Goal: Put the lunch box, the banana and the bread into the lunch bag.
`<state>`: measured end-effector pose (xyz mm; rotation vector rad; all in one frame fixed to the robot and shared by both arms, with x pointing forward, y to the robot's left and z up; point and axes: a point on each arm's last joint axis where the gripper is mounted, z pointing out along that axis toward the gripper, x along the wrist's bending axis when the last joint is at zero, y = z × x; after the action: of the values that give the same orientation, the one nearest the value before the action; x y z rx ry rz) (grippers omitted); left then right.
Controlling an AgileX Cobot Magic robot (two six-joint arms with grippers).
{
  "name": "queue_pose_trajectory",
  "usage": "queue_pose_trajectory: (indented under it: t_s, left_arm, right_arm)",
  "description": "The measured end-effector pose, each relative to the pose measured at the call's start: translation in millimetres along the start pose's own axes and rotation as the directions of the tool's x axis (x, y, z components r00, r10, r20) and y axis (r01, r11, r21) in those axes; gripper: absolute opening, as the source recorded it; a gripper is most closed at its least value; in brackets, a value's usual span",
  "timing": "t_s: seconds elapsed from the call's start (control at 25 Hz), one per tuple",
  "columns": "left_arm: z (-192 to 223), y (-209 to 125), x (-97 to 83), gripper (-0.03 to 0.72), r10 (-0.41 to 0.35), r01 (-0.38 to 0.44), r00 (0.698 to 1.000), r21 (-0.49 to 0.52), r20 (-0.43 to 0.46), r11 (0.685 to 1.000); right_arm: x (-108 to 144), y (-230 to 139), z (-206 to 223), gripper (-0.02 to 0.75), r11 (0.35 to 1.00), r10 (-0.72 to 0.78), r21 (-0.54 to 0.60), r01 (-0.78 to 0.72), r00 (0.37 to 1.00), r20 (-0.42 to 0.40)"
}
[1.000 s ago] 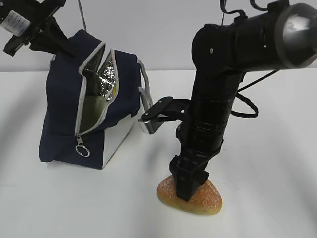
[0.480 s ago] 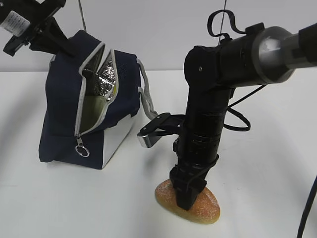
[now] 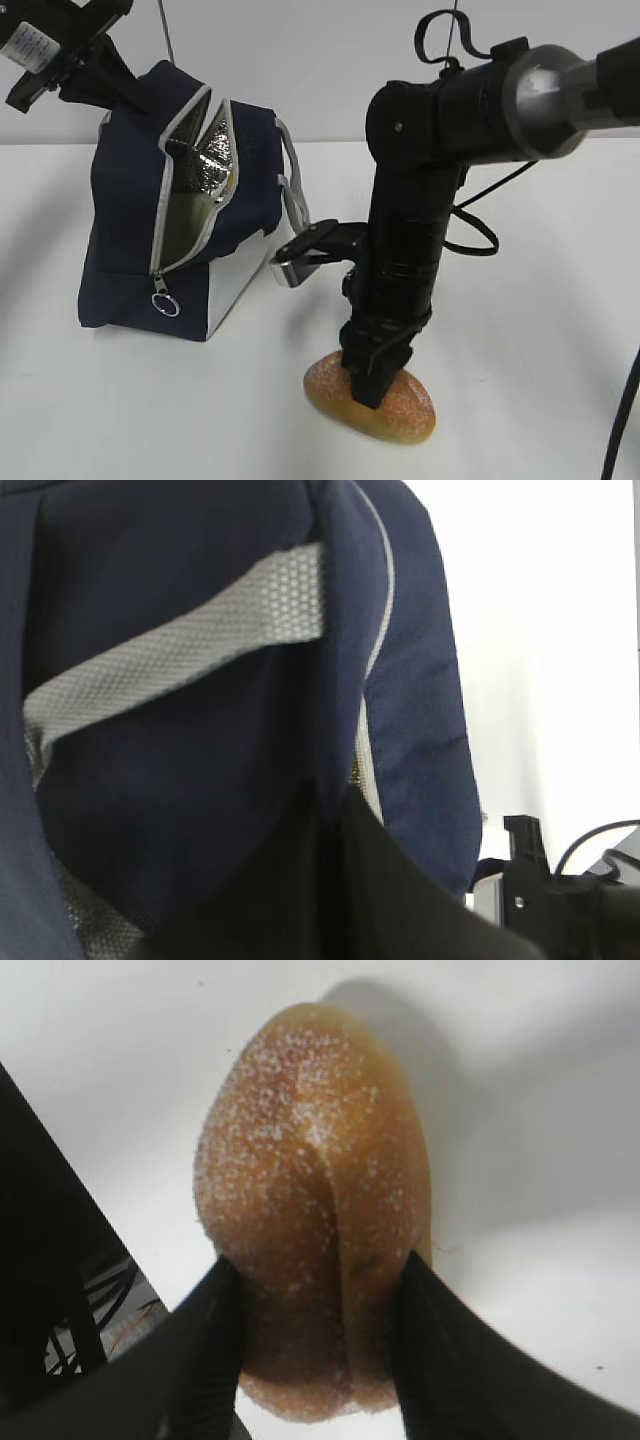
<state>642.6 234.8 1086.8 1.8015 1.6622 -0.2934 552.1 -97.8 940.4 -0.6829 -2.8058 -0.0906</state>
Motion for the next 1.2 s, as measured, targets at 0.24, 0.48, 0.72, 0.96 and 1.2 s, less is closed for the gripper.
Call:
queue_pose_trajectory:
  t_s: [0.24,0.48,0.72,0.96,1.2]
  left_arm:
    - [0,0,0.0,-0.003,0.000,0.000,1.000,0.000,0.000,1.000]
    - [0,0,0.1,-0.003,0.000,0.000,1.000,0.000,-0.001,1.000]
    - [0,0,-0.1,-0.003,0.001,-0.001,1.000,0.000,0.001,1.000]
    - [0,0,-0.8,-0.003,-0.002,0.002,1.000,-0.002,0.009,1.000]
    - [0,0,-1.8,-0.003,-0.005,0.005,1.000,-0.004,0.020,1.000]
  right_arm:
    - [0,10,-34,0.309,0.997,-0.013,-0.081,0.020,0.996,0.085]
    - [7,-6,-75,0.309,0.996,-0.015,-0.087,0.037,0.970,0.242]
    - [17,-9,-118,0.309,0.984,0.017,-0.173,0.043,0.943,0.333]
    - [23,4,-162,0.309,0.936,0.106,-0.351,0.030,0.926,0.362]
    - [24,30,-175,0.309,0.801,0.187,-0.599,0.023,0.940,0.286]
